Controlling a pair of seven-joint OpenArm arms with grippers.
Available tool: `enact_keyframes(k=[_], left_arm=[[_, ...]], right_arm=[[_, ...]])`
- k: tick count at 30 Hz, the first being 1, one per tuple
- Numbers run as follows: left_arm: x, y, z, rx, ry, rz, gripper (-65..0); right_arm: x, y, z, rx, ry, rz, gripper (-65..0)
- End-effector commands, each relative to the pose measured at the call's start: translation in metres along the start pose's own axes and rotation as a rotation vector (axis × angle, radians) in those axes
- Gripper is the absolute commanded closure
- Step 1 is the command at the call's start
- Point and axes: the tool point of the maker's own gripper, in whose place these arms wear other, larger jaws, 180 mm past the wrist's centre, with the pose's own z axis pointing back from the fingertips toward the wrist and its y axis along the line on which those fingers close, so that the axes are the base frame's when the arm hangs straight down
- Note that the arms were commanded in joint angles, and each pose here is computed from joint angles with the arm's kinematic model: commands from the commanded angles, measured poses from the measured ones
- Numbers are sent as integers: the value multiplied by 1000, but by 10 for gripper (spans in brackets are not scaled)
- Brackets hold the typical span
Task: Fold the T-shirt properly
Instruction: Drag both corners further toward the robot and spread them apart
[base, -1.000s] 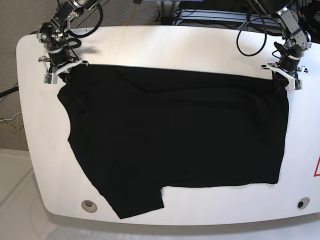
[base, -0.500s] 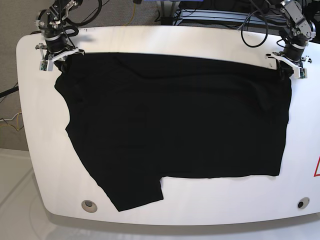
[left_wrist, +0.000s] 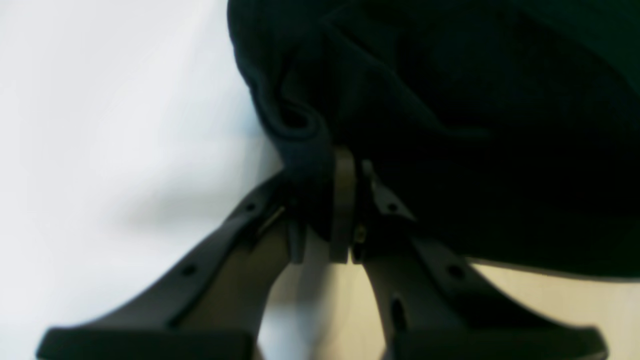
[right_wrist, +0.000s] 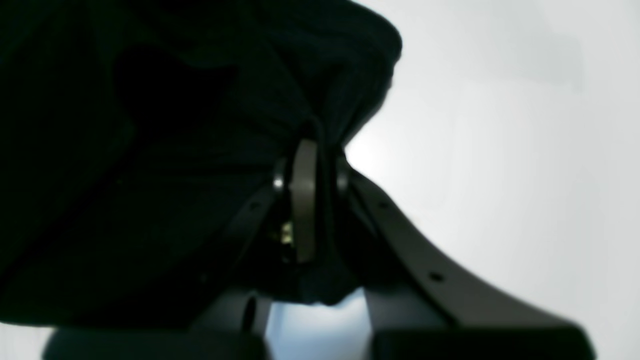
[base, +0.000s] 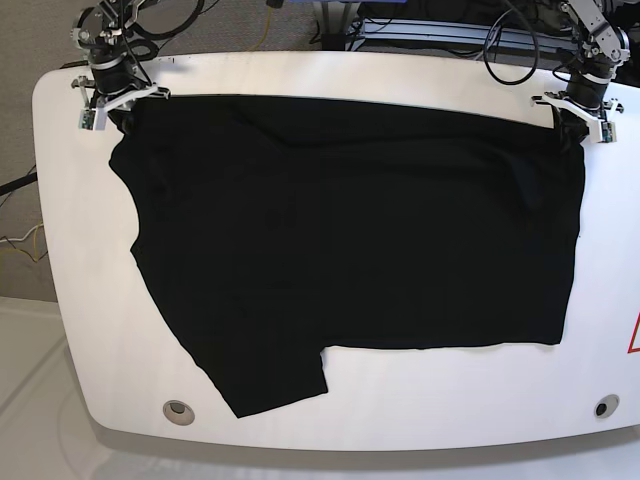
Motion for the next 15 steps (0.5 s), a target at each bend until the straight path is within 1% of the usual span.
enact_keyframes(k=[1, 15], left_arm=[[-77, 13, 21, 58, 357, -84, -61], [-78, 13, 21, 58, 358, -83, -61]], right_arm=[[-29, -18, 9, -64, 136, 36, -24], [-31, -18, 11, -65, 141, 36, -24]])
